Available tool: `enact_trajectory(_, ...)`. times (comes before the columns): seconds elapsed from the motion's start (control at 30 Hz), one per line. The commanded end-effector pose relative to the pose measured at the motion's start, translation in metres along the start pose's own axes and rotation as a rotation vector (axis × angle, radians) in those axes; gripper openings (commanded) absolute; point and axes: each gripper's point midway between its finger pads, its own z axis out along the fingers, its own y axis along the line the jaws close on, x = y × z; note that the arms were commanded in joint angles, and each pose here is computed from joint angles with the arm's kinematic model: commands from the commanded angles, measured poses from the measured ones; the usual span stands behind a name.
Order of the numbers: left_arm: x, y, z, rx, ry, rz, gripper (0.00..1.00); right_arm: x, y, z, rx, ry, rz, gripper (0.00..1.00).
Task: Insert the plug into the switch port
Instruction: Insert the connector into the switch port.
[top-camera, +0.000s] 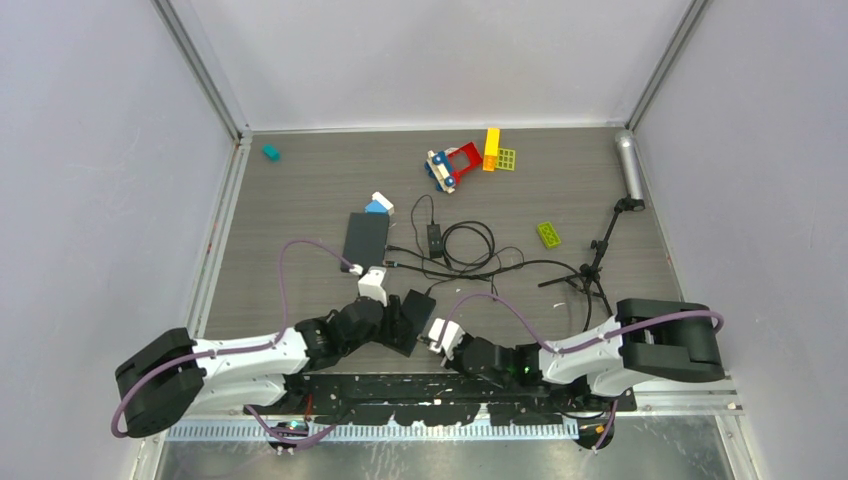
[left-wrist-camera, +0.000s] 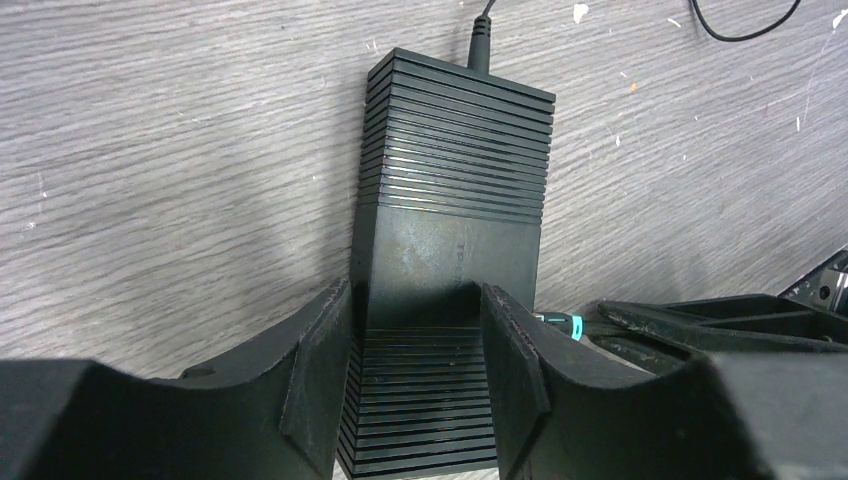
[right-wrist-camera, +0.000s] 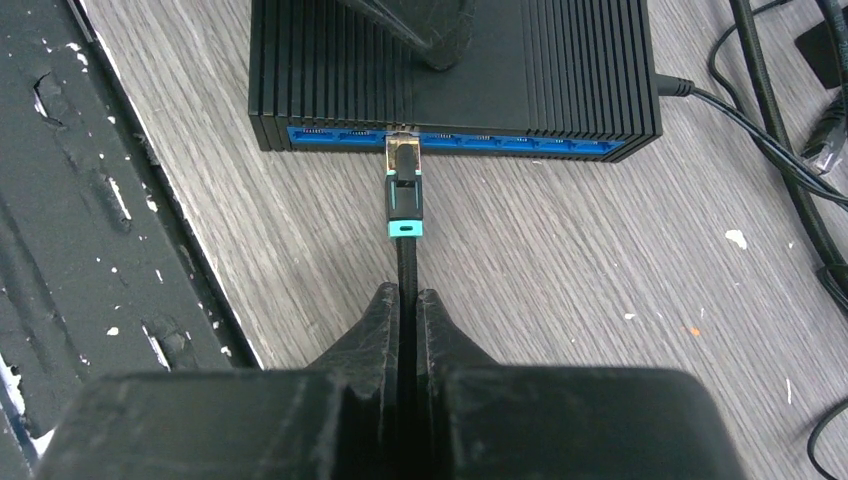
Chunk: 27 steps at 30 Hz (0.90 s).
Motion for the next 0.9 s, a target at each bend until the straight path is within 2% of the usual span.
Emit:
enact_trajectory(0.0,0.049,-0.011,-0.008,0.106,0.207,0.024,0.48,-0.061,0.003,0.017,-0.002,-0.165,0.085,0.01)
enact_trajectory(0.27,0.057,-0.014,-0.007,0.114,0.235,0.033,0.46,-0.078,0.004,0.029,0.029,-0.223,0.152,0.01)
enact_trajectory(0.53,0.074,-0.018,-0.009,0.138,0.29,0.04,0.44,-0.102,-0.024,0.021,0.14,-0.256,0.159,0.0)
enact_trajectory(0.67,0.089,-0.016,-0.015,0.132,0.324,0.012,0.42,-0.104,-0.034,0.018,0.182,-0.253,0.186,0.0)
enact_trajectory(0.87,0.105,-0.018,-0.022,0.106,0.333,0.014,0.42,-0.097,-0.025,0.026,0.152,-0.236,0.21,0.0)
